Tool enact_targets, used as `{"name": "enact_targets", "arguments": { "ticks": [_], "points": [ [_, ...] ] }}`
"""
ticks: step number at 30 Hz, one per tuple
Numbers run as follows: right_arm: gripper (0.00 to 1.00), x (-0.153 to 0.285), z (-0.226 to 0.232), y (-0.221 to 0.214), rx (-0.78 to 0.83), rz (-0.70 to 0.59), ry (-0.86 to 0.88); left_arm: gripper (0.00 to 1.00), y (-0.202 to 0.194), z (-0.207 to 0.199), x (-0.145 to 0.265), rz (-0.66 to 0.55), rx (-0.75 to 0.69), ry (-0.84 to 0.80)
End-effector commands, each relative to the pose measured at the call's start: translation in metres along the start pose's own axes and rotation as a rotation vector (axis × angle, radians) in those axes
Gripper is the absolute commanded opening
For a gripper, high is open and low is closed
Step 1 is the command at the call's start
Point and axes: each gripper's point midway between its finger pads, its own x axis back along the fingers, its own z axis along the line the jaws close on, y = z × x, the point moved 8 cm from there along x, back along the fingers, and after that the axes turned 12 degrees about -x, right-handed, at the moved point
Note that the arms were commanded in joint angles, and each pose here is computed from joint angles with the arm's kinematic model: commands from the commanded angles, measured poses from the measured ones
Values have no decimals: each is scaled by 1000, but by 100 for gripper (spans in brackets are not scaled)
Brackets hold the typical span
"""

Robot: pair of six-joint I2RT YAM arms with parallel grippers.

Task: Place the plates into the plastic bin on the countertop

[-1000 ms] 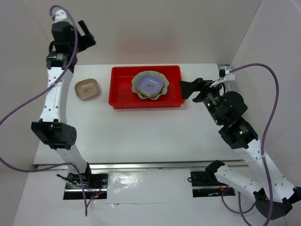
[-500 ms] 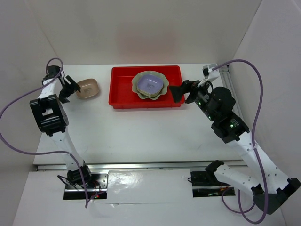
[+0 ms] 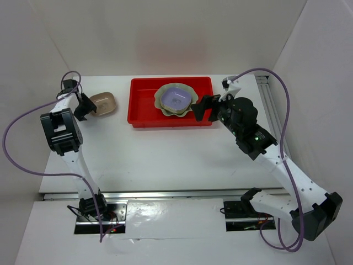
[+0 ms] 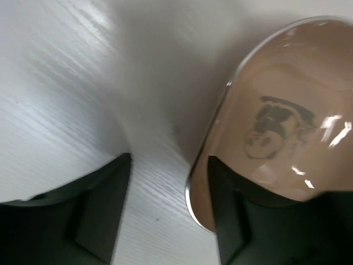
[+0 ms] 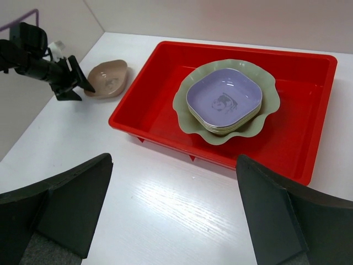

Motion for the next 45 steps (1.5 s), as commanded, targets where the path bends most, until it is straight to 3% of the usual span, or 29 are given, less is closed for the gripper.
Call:
{"name": "enact_targets", "arguments": {
  "ticks": [1, 3, 4, 5, 6, 7, 8, 12, 15, 17, 21, 25, 31, 39, 45],
  "points": [
    [100, 0, 8, 15, -8, -80, 48, 65, -1, 0, -9, -3, -27, 81],
    [100, 1, 8, 17, -8, -80, 48, 55, -4, 1, -14, 9, -18, 84],
    [100, 1, 7, 16, 2, -72, 43, 45, -6, 1, -18, 18, -19, 87],
    [100, 1, 7, 16, 2, -77, 35, 23, -6, 0, -18, 21, -19, 75],
    [100, 4, 8, 18, 1, -85, 40, 12, -2, -2, -16, 9, -7, 72],
    [100, 4, 8, 18, 1, -85, 40, 2, -1, -2, -14, 15, -8, 73],
    [100, 4, 7, 17, 2, -77, 35, 0, 5, -6, -6, 16, 14, 52],
    [100, 4, 6, 17, 1, -81, 27, 0, 33, -24, 42, -94, 73, 29],
    [100, 10, 5, 15, -18, -73, 23, 0, 54, -55, 113, -274, 65, -12],
    [100, 17, 4, 18, -20, -101, 13, 0, 64, -87, 169, -443, 17, -115],
    [100, 26, 2, 25, -33, -135, -6, 0, 51, -152, 215, -537, -194, -329],
    [100, 34, 4, 28, -53, -134, -6, 0, 20, -225, 217, -465, -399, -569],
    [100, 54, 11, 43, -57, -171, 16, 0, -10, -290, 194, -365, -612, -798],
    [100, 79, 13, 60, -46, -228, -10, 0, -64, -326, 158, -252, -777, -845],
    [100, 79, 12, 59, -45, -220, -14, 0, -77, -324, 143, -199, -772, -808]
  ]
}}
